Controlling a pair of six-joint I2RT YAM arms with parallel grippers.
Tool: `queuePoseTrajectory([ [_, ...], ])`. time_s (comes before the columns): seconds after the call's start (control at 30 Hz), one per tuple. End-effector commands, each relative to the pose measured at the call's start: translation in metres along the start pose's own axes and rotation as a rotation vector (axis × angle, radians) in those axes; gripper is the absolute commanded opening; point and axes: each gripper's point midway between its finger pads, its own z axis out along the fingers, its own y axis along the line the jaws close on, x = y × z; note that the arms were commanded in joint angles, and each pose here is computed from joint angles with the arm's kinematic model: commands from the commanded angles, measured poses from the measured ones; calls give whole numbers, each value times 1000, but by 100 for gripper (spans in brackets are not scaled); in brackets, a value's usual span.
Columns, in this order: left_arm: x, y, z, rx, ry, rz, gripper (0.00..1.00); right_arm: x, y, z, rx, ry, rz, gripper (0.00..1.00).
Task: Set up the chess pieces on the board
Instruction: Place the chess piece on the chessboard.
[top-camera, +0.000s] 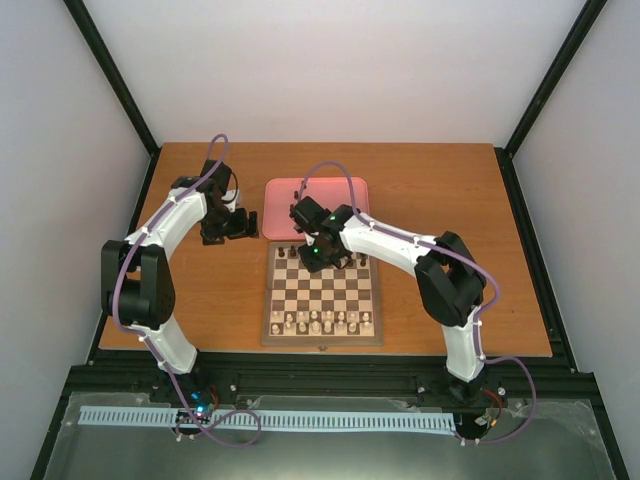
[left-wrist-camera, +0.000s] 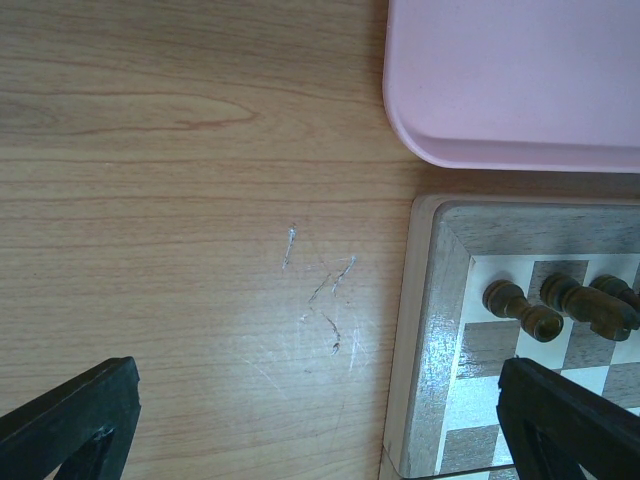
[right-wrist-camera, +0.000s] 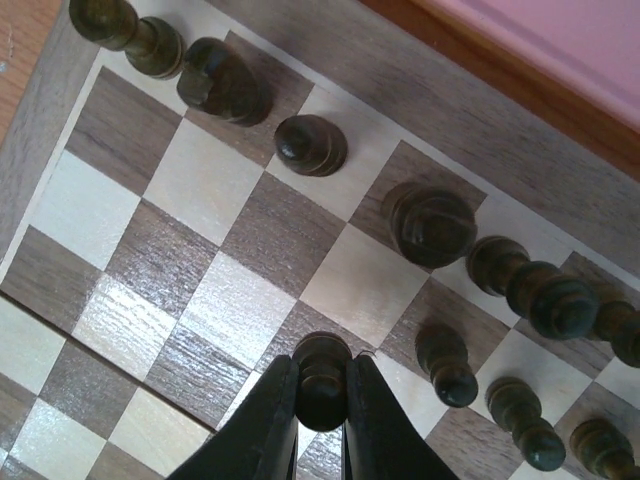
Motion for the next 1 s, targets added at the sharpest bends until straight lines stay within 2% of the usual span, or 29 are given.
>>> queuePoseTrajectory([
  [0.0,-7,-5,-8,16,-33,19,100,-10,0,4,-6,-14,1,8],
  [0.6,-9,-5,-4,11,-22,18,100,-12,-9,19,0,6,-1,10],
  [0.97,-9,-4,-2,9,-17,19,100,-10,-9,23,-2,23,-7,15],
])
